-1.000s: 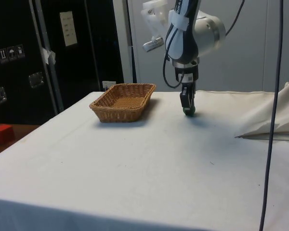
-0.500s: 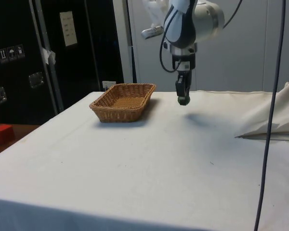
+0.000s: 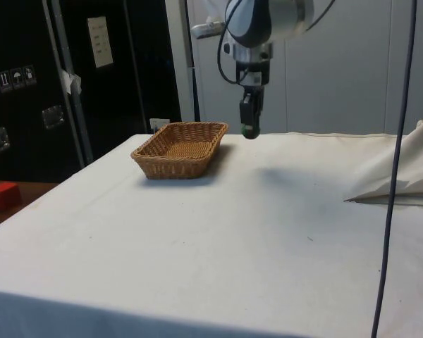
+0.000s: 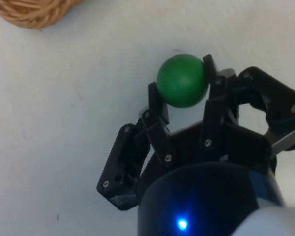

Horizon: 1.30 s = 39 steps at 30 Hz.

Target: Pick up the ball and place it into the basket.

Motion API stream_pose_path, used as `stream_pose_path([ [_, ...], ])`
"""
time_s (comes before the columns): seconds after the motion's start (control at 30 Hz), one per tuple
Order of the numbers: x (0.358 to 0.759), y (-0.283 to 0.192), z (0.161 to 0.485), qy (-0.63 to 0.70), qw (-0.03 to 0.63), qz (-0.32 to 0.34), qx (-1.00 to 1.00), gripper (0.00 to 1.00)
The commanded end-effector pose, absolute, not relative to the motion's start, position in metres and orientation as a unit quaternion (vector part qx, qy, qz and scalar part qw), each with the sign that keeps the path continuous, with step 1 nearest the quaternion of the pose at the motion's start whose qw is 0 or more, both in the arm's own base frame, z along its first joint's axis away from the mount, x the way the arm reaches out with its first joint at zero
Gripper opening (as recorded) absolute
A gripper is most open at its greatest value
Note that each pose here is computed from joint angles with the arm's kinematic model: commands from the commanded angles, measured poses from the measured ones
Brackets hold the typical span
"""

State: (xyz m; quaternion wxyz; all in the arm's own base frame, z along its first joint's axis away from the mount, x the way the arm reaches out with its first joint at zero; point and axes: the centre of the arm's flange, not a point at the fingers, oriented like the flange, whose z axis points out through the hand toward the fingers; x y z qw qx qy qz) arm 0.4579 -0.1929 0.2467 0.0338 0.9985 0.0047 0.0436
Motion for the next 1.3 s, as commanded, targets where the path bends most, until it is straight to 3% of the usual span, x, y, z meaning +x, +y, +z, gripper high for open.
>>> stream_pose_path([
  [0.0,0.461,-0.195,0.250,0.005,0.036,0.038,0.999,0.01],
  [0.77,0.540,-0.189,0.308,0.030,0.018,0.038,0.999,0.01],
  [1.27,0.585,-0.176,0.309,0.041,0.022,0.038,0.998,0.01],
])
